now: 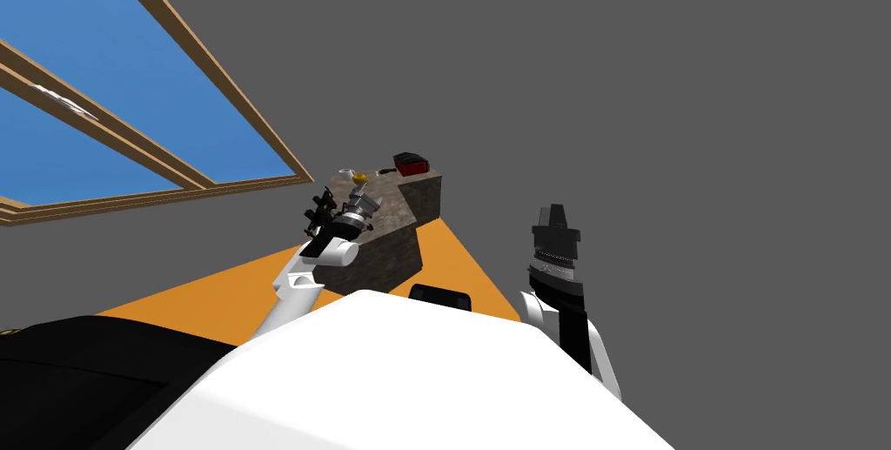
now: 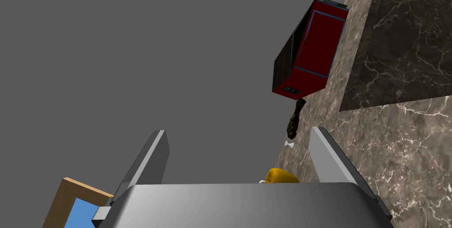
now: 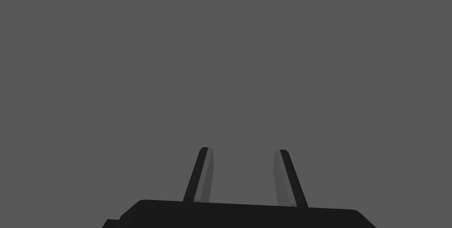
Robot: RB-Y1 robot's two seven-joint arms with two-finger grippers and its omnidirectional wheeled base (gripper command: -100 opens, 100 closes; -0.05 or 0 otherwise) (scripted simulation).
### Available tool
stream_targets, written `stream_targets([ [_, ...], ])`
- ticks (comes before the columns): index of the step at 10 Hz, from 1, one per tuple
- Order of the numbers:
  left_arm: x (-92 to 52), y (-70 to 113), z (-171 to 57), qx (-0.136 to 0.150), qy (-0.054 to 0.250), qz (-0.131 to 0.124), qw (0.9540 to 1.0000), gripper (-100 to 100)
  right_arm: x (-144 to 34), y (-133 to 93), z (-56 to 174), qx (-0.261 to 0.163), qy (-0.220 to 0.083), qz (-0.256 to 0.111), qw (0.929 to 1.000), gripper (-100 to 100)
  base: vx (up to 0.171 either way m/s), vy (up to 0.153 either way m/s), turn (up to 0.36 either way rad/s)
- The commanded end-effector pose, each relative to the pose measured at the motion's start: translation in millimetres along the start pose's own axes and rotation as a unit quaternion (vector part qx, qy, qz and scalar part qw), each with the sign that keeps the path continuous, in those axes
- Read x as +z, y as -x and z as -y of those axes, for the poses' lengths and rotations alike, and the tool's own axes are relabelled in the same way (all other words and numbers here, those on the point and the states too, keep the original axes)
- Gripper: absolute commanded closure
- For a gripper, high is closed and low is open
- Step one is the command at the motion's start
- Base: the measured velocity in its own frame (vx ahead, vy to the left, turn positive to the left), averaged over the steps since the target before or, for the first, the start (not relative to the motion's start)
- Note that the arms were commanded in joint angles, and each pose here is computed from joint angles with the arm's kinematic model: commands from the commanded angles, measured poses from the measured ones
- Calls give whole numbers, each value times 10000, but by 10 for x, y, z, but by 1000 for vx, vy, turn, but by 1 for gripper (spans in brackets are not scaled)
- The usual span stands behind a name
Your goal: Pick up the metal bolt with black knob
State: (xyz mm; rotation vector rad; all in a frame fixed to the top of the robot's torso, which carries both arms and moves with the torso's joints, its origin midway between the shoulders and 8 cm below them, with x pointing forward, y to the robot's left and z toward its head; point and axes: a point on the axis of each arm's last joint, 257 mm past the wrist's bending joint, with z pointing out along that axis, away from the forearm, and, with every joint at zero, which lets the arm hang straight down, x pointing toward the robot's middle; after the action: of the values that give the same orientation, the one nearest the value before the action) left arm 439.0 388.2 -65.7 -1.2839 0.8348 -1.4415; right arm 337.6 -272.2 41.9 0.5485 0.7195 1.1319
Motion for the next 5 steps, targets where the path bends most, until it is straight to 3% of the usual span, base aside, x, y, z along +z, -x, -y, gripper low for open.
stream_targets([
  [1,23,79,-65,-197,210,81,9996,-100,0,0,0,0,0,0,10000,0,30,-29,-69],
  [2,20,106,-122,-196,320,135,9992,-100,0,0,0,0,0,0,10000,0,32,-31,-31],
  [3,42,164,-143,-390,442,177,9981,-100,0,0,0,0,0,0,10000,0,43,-43,-44],
  [5,30,209,-239,-388,627,272,9969,-100,0,0,0,0,0,0,10000,0,19,-23,-8],
])
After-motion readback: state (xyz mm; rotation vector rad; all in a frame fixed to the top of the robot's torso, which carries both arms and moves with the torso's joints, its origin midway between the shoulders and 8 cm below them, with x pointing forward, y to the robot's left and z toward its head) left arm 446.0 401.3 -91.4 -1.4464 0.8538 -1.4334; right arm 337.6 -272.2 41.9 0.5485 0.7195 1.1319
